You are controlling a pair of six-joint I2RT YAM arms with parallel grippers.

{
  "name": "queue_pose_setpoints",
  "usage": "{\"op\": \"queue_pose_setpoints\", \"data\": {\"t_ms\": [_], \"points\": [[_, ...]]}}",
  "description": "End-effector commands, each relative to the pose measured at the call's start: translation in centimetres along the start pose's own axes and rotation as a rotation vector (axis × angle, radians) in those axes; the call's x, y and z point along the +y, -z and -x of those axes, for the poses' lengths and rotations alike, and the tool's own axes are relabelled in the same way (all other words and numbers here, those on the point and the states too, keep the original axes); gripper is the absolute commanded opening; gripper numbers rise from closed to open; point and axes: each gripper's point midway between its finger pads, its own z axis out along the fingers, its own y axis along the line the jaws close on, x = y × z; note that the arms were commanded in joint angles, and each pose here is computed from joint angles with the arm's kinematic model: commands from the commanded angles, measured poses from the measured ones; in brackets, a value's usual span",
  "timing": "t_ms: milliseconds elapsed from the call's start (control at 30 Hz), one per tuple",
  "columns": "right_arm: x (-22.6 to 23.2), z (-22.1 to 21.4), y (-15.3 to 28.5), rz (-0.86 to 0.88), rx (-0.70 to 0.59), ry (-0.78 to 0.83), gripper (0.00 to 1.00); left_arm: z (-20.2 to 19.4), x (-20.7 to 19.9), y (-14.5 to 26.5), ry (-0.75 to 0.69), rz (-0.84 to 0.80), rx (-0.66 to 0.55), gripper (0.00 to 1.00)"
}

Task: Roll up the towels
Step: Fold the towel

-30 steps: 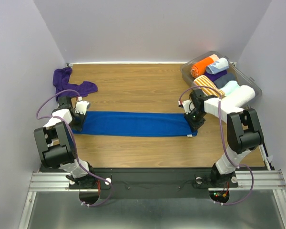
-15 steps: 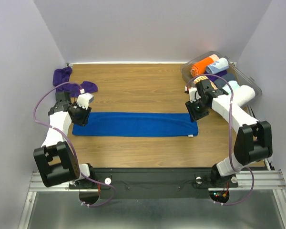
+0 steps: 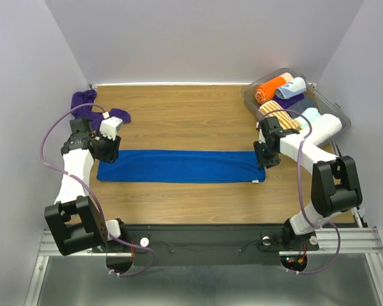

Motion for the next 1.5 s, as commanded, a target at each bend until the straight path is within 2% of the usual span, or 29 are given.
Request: {"op": "queue_pose_setpoints", "data": {"t_ms": [0, 333, 567, 800, 1000, 1100, 1133, 1233, 1467], "points": [[-0.7, 1.7, -1.0, -0.035, -0.073, -0.047, 0.41, 1.7, -0.4, 1.4, -0.005, -0.005, -0.057, 0.49], [-2.2, 0.9, -3.2, -0.041, -0.016, -0.072, 0.38, 1.9, -0.5, 1.4, 0.001, -0.010, -0.069, 0.49], [0.9, 0.4, -3.8, 0.145, 0.035, -0.065, 0.34, 2.2, -0.1, 1.4, 0.000, 0.000, -0.071, 0.49], [2.1, -0.4, -4.0, 0.215, 0.075, -0.055, 0.31, 2.0, -0.1, 1.3, -0.003, 0.004, -0.068, 0.49], [2.3, -1.1, -4.9, 0.228, 0.128, -0.054, 0.15, 2.1, 0.5, 1.1, -0.006, 0.023, -0.067, 0.49], [2.4, -0.8, -4.7, 0.235, 0.118, -0.050, 0.06, 2.0, 0.6, 1.0, -0.002, 0.025, -0.063, 0.49], [2.4, -0.5, -4.4, 0.231, 0.106, -0.047, 0.01, 2.0, 0.5, 1.0, -0.004, 0.023, -0.062, 0.49], [2.1, 0.3, -3.4, 0.225, 0.074, -0.039, 0.01, 2.0, 0.5, 0.9, -0.006, 0.022, -0.062, 0.49], [4.3, 4.4, 2.5, 0.366, -0.081, -0.017, 0.01, 2.2, 0.4, 0.9, -0.003, 0.016, -0.073, 0.49]]}}
